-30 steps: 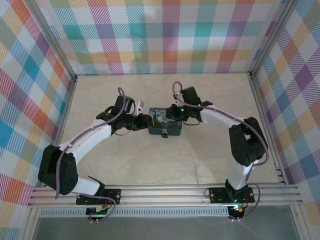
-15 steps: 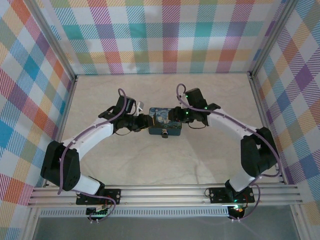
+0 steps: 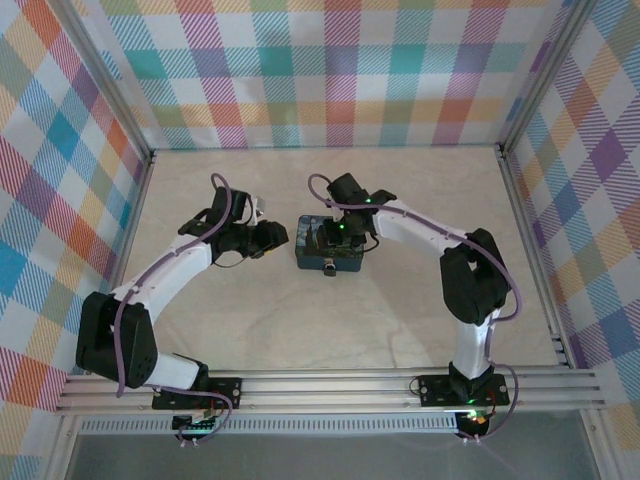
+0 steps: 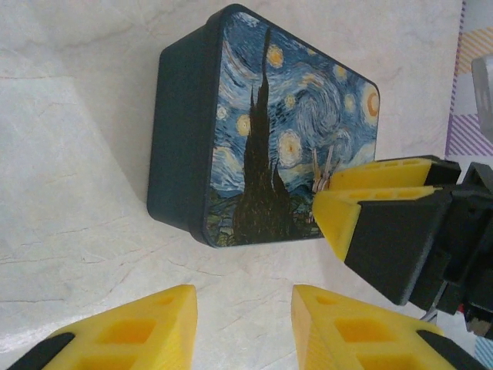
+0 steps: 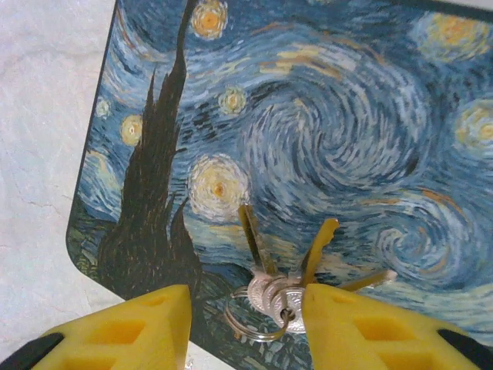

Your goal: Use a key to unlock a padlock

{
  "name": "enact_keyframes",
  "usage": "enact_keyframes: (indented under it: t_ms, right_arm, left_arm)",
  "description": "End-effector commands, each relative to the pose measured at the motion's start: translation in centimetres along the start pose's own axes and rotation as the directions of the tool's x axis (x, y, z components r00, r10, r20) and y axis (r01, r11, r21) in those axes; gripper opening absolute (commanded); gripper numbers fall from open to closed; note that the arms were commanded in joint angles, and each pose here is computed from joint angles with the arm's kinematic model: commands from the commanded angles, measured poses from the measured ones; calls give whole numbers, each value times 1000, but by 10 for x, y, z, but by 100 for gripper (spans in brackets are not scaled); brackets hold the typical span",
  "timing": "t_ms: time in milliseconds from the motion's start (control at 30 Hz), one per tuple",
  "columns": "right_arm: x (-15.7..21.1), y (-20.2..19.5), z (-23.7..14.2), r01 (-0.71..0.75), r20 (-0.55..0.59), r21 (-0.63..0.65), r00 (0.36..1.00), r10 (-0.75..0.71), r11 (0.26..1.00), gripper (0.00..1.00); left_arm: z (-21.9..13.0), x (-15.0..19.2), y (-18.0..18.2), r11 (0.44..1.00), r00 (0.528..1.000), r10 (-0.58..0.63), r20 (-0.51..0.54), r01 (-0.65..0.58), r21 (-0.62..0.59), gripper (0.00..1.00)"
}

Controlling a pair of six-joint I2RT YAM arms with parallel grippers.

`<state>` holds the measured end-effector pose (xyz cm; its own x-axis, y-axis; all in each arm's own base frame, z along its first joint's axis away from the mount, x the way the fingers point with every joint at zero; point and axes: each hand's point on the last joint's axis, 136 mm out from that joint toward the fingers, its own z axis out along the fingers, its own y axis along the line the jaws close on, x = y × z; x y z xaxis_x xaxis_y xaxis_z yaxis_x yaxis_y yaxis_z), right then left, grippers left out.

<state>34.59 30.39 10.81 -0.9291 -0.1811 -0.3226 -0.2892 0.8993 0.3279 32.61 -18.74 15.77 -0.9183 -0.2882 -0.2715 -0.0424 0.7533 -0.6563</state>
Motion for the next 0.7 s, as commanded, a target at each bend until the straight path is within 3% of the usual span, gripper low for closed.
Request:
enact_keyframes:
  t_ms: [0, 300, 667]
  right_arm:
    - [13, -21, 5, -33, -70, 136, 997, 43, 990, 44]
    - [23, -38, 12, 17, -96, 303, 995, 13, 953, 39]
    - [39, -63, 35, 116, -183, 397, 982, -45, 910, 8]
  left_arm:
    - [-9, 4, 2, 1000, 1000, 16, -9, -16, -6, 37]
    - [-7, 5, 10, 1000, 1000, 2, -11, -2, -3, 37]
    - [-10, 5, 13, 999, 1000, 14, -10, -14, -29, 37]
